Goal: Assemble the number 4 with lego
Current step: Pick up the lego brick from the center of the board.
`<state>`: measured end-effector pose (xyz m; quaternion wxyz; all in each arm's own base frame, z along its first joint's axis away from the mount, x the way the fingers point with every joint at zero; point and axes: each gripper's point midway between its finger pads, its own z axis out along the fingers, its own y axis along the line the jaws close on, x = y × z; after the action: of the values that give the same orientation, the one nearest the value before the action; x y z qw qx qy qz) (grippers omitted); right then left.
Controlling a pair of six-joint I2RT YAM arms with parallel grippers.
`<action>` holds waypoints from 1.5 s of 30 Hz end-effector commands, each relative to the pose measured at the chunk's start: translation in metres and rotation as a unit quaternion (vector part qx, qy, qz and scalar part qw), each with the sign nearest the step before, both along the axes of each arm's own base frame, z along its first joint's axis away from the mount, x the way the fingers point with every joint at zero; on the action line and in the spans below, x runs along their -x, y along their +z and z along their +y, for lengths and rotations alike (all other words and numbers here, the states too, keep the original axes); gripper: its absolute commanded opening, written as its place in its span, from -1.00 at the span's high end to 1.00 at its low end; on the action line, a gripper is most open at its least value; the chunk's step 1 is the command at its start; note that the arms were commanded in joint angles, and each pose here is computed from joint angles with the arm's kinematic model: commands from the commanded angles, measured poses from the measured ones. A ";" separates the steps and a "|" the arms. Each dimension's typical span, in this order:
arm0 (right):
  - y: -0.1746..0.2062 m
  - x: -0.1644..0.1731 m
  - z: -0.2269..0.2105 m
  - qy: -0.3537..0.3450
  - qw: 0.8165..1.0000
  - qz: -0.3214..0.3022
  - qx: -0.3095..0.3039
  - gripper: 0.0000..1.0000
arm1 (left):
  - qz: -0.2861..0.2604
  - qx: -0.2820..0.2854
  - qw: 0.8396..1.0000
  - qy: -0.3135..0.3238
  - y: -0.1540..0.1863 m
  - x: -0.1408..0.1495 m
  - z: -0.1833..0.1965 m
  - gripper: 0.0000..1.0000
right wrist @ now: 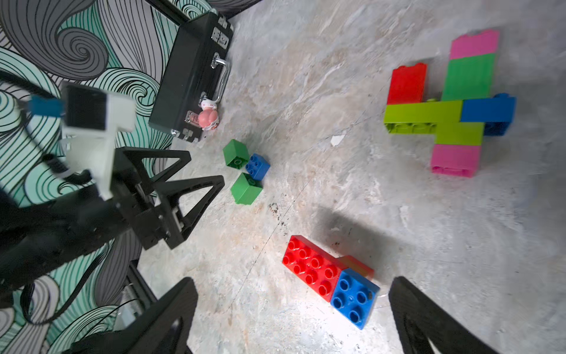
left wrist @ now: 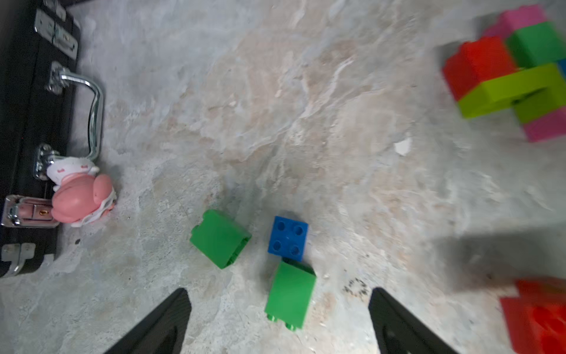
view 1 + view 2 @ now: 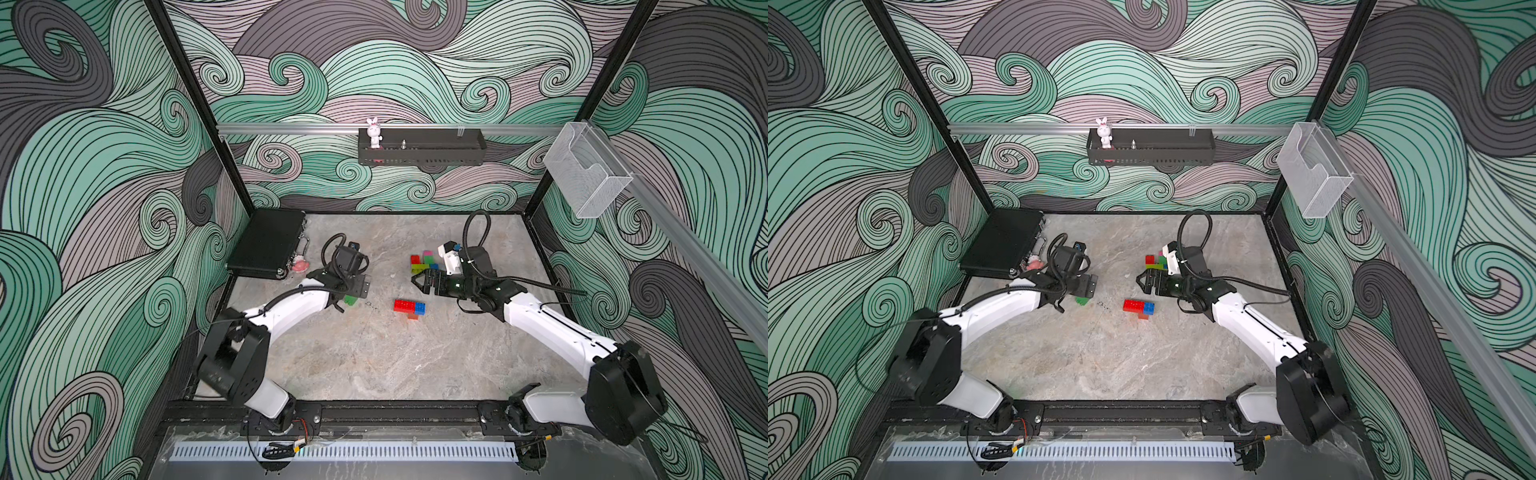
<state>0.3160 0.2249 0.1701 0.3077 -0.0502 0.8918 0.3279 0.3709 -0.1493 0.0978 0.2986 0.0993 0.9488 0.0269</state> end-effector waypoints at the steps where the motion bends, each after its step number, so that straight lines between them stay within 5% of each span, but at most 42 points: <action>1: -0.011 0.002 -0.022 -0.023 0.998 -0.015 0.053 -0.98 | 0.122 -0.041 0.991 0.032 -0.029 0.021 0.017 -0.85; 12: -0.013 0.005 -0.028 -0.025 0.997 -0.021 0.067 -0.98 | 0.196 0.015 0.980 -0.024 -0.064 0.023 -0.015 -0.62; 28: -0.010 0.005 -0.012 0.018 0.998 -0.030 0.045 -0.98 | 0.208 -0.043 0.977 -0.021 -0.079 0.013 -0.005 0.21; 32: -0.004 0.013 0.000 0.056 0.997 -0.051 0.028 -0.98 | 0.200 -0.037 0.979 -0.016 -0.073 0.006 -0.008 0.65; 35: 0.000 0.021 0.011 0.080 0.994 -0.067 0.020 -0.98 | 0.163 0.005 0.987 0.000 -0.042 0.002 -0.015 0.83; 39: 0.013 0.029 0.039 0.096 0.989 -0.113 -0.002 -0.98 | 0.078 0.145 0.985 0.050 0.044 -0.001 -0.033 0.95; 43: 0.034 0.022 0.064 0.068 0.982 -0.173 -0.023 -0.96 | -0.016 0.316 0.944 0.096 0.128 0.001 -0.046 1.00; 45: 0.045 0.012 0.077 0.053 0.979 -0.191 -0.052 -0.94 | -0.071 0.409 0.904 0.101 0.174 0.005 -0.050 1.00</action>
<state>0.2781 0.2915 0.1844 0.3854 -0.1817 0.8310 0.3576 0.3653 -0.1859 0.2262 0.3434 -0.0449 0.9159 -0.2028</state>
